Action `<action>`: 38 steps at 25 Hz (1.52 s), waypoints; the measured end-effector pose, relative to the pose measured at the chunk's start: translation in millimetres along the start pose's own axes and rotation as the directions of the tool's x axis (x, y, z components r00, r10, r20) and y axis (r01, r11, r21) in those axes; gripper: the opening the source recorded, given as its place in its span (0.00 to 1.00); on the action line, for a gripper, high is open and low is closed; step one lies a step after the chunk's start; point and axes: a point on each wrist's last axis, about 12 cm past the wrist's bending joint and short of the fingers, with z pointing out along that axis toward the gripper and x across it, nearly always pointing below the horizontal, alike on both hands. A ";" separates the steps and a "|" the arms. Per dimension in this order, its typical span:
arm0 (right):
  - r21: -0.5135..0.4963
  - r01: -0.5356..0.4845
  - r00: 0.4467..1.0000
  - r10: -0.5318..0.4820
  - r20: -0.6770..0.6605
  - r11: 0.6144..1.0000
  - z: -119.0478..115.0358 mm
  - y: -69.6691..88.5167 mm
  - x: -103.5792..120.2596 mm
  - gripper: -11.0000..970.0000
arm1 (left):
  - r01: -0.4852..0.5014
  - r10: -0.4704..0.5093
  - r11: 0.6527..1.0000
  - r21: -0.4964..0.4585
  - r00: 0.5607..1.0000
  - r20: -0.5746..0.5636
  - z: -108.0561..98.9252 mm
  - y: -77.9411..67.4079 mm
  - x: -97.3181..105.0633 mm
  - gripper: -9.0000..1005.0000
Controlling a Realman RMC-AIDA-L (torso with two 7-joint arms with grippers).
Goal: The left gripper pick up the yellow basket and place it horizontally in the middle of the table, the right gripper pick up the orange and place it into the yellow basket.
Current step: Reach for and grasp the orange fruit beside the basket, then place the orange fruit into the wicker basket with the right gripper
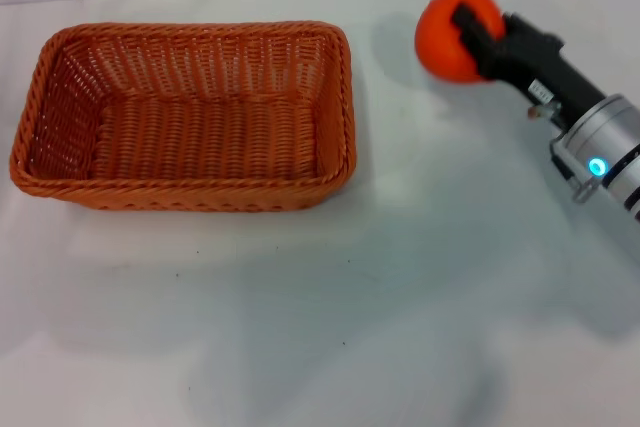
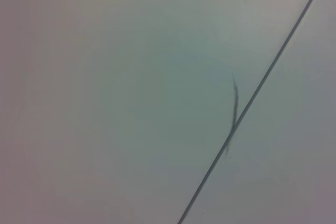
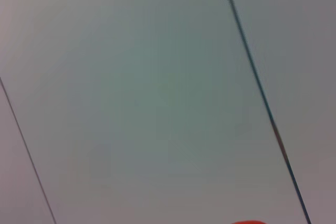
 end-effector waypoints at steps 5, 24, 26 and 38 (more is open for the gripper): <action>0.077 -0.044 0.992 0.053 -0.115 0.996 8.4 -10.3 19.1 0.34 | -0.001 0.001 1.000 0.000 1.000 0.000 -0.1 0.1 0.0 0.91; 0.453 -0.019 0.997 -0.015 0.070 0.891 92.1 -94.8 36.1 0.20 | -0.002 0.002 1.000 0.007 1.000 0.001 4.4 -1.6 -0.2 0.91; 0.471 -0.025 0.996 -0.018 0.086 0.882 93.9 -98.9 35.8 0.18 | -0.002 0.002 1.000 0.008 1.000 0.001 4.6 -1.7 -0.2 0.91; 0.495 -0.031 0.995 -0.018 0.094 0.868 93.9 -103.4 35.7 0.15 | -0.003 0.003 1.000 0.027 1.000 -0.002 9.9 -5.2 0.0 0.90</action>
